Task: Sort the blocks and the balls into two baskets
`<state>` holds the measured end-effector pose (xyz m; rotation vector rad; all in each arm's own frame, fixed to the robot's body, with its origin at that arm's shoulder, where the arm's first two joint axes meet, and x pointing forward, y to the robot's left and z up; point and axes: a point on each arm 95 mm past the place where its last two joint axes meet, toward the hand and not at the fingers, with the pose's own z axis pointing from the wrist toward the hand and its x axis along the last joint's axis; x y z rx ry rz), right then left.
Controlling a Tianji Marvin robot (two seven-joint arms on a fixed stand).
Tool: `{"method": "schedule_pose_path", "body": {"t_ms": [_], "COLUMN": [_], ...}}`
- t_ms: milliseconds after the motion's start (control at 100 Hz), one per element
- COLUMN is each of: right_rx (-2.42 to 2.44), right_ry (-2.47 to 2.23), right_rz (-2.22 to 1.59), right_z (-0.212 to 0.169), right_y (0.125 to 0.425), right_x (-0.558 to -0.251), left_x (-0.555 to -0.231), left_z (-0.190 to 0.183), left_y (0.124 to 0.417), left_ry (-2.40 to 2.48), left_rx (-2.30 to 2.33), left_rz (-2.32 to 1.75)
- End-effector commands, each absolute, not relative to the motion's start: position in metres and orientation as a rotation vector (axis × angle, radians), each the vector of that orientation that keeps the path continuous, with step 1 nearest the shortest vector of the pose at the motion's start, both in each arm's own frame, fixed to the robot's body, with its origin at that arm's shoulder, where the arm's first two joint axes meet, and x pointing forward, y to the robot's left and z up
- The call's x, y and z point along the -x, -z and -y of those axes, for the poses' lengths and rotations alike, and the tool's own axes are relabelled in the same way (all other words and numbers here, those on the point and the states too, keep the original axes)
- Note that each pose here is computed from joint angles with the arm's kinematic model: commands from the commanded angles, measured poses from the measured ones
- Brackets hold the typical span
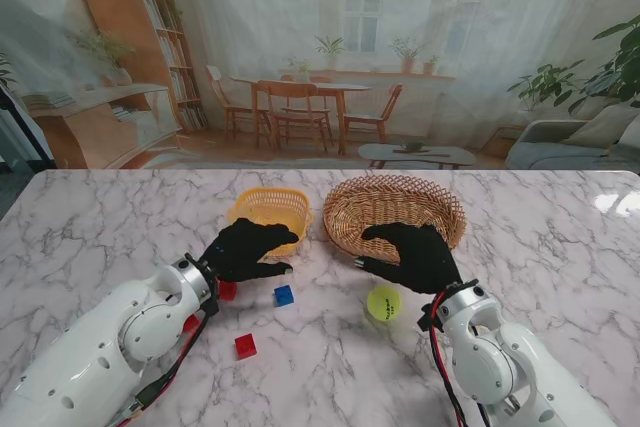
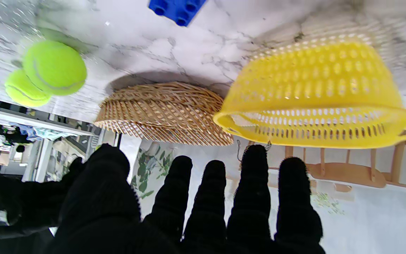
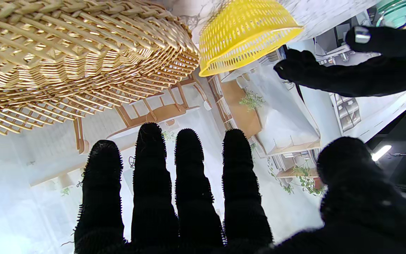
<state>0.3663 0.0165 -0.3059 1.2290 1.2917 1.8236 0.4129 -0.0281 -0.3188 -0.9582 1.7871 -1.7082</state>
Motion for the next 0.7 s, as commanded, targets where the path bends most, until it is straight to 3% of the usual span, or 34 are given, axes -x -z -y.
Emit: {"method": "schedule_pose_path", "body": {"t_ms": [0,310,690], "right_rx": [-1.229,-1.208,-1.216], "right_ry": [-1.834,-1.853,-1.848], "right_rz": [-1.292,-1.274,-1.290], "right_z": [-0.019,-0.016,-0.018], "right_y": [0.306,0.303,0.304], "right_x": [-0.362,-0.359,-0.361], "left_x": [-0.407,-0.398,-0.404], "left_z": [0.041,0.065,0.059], "left_y": [0.323,0.325,0.344], "left_ry": [1.712,1.686,1.591], "left_rx": [0.968,0.907,0.925], "left_rz": [-1.838,-2.016,-2.072]}}
